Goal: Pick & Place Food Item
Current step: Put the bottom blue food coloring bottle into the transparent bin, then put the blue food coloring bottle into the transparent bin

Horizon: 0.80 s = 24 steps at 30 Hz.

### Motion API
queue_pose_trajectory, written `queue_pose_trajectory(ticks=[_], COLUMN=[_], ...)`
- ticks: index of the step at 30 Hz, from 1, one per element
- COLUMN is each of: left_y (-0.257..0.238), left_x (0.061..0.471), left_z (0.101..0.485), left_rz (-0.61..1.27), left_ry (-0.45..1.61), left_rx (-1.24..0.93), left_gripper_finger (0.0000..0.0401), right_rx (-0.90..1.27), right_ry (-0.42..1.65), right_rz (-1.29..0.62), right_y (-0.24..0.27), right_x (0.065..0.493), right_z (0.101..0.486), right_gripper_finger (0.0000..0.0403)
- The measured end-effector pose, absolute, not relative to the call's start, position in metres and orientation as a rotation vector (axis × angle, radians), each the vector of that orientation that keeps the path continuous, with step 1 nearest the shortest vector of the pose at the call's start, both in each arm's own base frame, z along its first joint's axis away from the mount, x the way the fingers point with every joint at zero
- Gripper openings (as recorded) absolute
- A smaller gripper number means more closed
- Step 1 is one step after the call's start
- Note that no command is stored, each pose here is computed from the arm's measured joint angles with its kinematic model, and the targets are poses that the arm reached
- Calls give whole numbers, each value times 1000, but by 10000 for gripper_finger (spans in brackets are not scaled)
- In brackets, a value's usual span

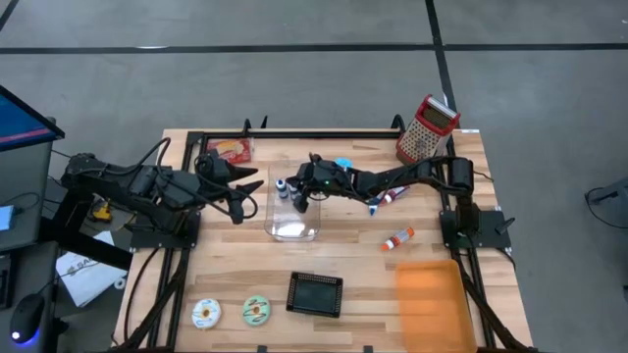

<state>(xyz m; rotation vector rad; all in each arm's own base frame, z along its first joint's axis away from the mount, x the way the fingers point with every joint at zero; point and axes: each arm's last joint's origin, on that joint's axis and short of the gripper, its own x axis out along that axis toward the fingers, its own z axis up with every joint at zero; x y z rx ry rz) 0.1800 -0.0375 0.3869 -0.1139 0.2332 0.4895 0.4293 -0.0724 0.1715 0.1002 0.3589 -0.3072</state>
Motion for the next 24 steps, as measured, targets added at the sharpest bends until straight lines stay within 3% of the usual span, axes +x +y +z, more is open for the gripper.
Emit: queue_pose_trajectory(ticks=[9,24], left_y=[-37,-37], left_x=[180,180], left_z=[387,387], left_rz=[490,489], left_ry=[234,237], left_rx=[-114,-105], left_gripper_finger=[154,154], right_rx=[117,98], right_ry=[354,314], right_rz=[-309,-327], right_y=[-73,-81], right_x=[429,427], right_z=[172,183], right_gripper_finger=[57,86])
